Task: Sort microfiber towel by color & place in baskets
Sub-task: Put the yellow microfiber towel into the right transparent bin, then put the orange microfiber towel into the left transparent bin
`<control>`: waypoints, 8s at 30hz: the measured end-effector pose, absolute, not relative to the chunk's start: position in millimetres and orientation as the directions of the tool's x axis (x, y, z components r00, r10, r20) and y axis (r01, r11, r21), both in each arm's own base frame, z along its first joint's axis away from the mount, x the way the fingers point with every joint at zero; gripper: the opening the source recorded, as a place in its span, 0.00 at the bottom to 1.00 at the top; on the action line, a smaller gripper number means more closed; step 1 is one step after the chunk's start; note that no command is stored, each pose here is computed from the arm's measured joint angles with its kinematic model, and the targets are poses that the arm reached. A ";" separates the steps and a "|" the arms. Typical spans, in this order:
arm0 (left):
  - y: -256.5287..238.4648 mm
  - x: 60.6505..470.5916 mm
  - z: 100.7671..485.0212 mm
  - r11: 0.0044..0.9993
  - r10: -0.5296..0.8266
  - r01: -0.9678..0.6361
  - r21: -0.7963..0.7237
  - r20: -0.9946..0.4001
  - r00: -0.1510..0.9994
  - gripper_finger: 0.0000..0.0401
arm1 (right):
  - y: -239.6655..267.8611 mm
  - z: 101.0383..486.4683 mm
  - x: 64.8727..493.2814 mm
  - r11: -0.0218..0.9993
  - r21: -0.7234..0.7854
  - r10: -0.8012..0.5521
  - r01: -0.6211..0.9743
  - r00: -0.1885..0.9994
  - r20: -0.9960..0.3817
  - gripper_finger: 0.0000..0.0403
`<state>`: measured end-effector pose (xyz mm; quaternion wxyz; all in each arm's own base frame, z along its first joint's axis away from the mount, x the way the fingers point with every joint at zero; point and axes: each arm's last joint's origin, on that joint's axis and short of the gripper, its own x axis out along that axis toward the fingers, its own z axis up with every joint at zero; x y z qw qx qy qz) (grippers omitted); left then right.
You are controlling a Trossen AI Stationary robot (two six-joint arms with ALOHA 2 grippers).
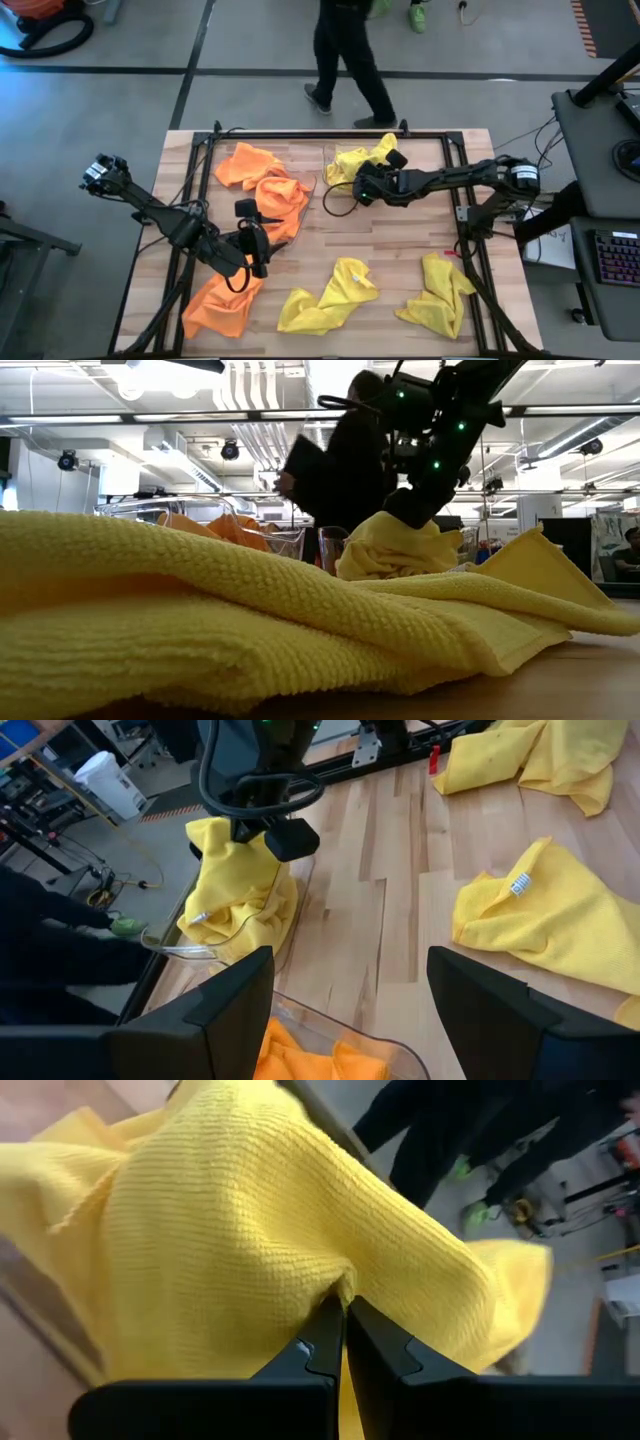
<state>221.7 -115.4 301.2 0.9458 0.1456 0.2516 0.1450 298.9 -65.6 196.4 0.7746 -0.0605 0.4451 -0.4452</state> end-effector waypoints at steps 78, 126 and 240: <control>-115.5 221.8 301.2 0.924 0.345 -0.221 0.311 -0.434 0.832 0.62 | -84.8 255.6 270.5 0.763 -0.056 -0.553 0.644 0.605 -0.573 0.02; -115.5 221.7 301.0 0.928 0.345 -0.231 0.294 -0.436 0.831 0.62 | -96.8 185.3 247.4 0.692 0.107 -0.458 0.714 0.548 -0.700 0.02; -124.0 218.8 293.1 0.989 0.095 -0.144 -0.042 -0.570 0.816 0.62 | -33.0 298.2 268.5 0.830 0.020 -0.371 0.558 0.578 -0.727 0.02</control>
